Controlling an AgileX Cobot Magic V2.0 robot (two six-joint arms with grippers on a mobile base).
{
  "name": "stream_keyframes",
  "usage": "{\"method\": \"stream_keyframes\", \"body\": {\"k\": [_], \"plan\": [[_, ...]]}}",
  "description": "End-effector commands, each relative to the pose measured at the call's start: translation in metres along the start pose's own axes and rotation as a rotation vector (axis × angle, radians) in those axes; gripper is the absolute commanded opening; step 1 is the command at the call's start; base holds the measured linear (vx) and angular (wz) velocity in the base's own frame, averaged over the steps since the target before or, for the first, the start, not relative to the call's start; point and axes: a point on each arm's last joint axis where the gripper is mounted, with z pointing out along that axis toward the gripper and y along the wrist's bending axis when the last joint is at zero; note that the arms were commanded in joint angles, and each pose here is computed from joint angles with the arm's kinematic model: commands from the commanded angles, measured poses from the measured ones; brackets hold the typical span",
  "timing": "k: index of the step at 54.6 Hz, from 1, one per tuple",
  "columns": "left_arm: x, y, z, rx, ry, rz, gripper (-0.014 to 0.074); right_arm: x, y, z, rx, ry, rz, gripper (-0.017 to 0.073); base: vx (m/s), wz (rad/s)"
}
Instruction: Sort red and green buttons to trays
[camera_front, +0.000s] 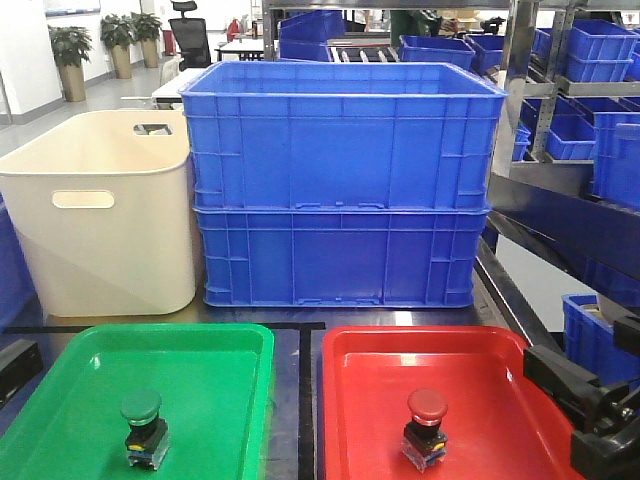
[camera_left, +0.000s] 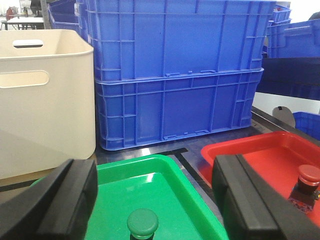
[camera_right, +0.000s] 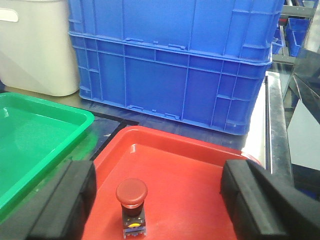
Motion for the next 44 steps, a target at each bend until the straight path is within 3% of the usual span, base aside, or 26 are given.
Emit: {"method": "stream_keyframes", "body": {"k": [1,10,13,26,32,44], "plan": [[-0.017,0.0,-0.002,-0.007,-0.108,-0.017,0.0583,-0.018,0.001,-0.006,-0.012,-0.114,-0.006,0.0563,0.0,0.0],[-0.014,0.0,-0.002,-0.008,-0.107,-0.016,0.0583,-0.018,0.001,-0.006,-0.012,-0.114,-0.006,0.0563,0.0,0.0],[-0.009,0.001,-0.005,-0.014,-0.095,0.005,0.0577,-0.018,0.001,-0.006,-0.012,-0.114,-0.006,0.0563,0.0,0.0],[0.039,0.017,-0.034,-0.135,-0.126,-0.017,0.0501,-0.018,0.001,-0.006,-0.012,-0.114,-0.006,0.0563,0.0,0.0],[0.067,0.023,-0.054,-0.213,-0.157,-0.023,0.041,-0.018,0.001,-0.006,-0.012,-0.114,-0.006,0.0563,0.0,0.0],[0.113,0.026,-0.078,-0.32,-0.197,0.051,0.0134,-0.018,0.001,-0.006,-0.012,-0.114,-0.006,0.0563,0.0,0.0]]}}
